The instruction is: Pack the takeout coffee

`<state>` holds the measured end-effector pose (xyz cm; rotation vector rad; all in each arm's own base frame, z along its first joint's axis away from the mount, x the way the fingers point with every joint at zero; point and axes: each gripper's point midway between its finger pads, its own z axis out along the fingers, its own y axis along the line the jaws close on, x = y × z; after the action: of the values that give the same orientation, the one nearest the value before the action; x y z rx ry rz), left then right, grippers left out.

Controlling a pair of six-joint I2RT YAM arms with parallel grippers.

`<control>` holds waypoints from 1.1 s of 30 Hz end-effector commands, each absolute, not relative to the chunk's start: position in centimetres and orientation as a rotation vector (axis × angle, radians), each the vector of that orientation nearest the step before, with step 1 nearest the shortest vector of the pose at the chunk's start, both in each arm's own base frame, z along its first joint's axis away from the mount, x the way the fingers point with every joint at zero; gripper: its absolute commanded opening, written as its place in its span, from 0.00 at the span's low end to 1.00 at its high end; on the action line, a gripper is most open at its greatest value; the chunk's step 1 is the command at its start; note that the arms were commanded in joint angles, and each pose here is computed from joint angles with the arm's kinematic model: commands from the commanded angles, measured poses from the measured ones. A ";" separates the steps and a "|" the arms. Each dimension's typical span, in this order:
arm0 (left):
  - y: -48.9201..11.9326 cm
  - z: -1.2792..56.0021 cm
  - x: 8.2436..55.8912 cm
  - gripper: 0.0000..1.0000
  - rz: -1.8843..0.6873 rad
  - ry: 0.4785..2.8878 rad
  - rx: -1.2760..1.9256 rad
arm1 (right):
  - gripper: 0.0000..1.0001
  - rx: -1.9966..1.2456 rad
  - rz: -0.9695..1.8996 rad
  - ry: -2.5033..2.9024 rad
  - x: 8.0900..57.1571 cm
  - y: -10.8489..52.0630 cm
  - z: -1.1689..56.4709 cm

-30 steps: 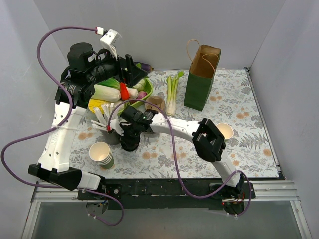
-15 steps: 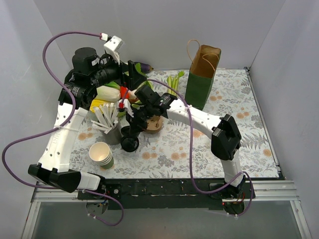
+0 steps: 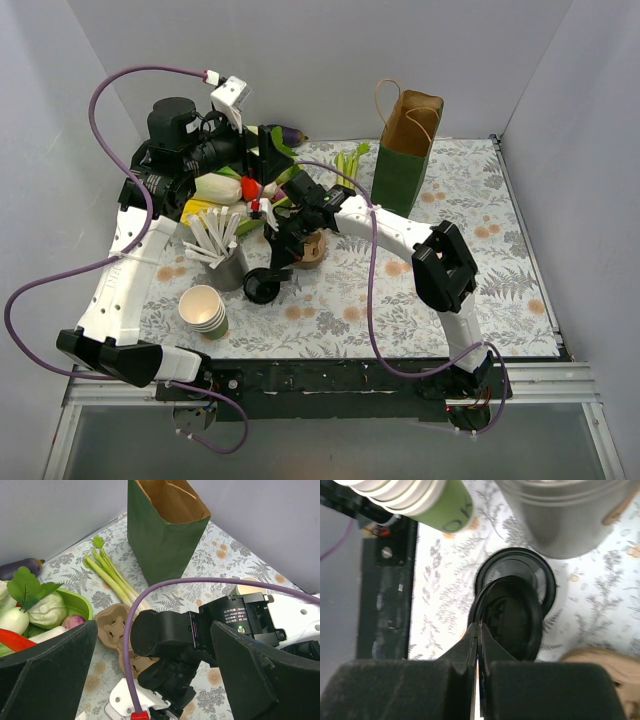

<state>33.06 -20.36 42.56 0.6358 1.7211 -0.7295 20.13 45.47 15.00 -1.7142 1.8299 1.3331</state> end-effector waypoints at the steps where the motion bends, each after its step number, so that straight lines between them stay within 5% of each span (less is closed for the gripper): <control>1: -19.9 43.1 31.9 0.98 -0.716 1.694 0.660 | 0.01 -1.865 1.298 1.599 19.0 46.6 17.3; 3: -19.8 43.1 32.0 0.98 -0.709 1.698 0.658 | 0.01 -1.699 1.466 1.730 19.4 46.7 18.4; 5: -19.7 43.1 32.0 0.98 -0.702 1.699 0.656 | 0.01 -1.782 1.216 1.636 19.9 46.6 18.0; 8: -19.5 43.0 32.0 0.98 -0.688 1.701 0.653 | 0.01 -1.722 1.420 1.706 19.5 45.9 18.9; 13: -19.3 42.7 31.9 0.98 -0.677 1.707 0.652 | 0.02 -1.843 1.183 1.603 19.9 44.8 17.9; 15: -19.1 42.5 31.8 0.98 -0.665 1.712 0.653 | 0.21 -1.921 1.098 1.510 20.1 44.0 17.5; 19: -18.9 42.0 31.8 0.98 -0.650 1.724 0.658 | 0.35 -2.071 0.999 1.404 20.4 42.8 16.1; 33: -18.8 41.0 31.5 0.98 -0.652 1.744 0.647 | 0.37 -2.105 1.056 1.522 20.6 43.5 11.5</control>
<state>32.71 -19.57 39.84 0.6493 1.7853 -0.6811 20.75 43.25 11.47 -2.0739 1.5616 1.0453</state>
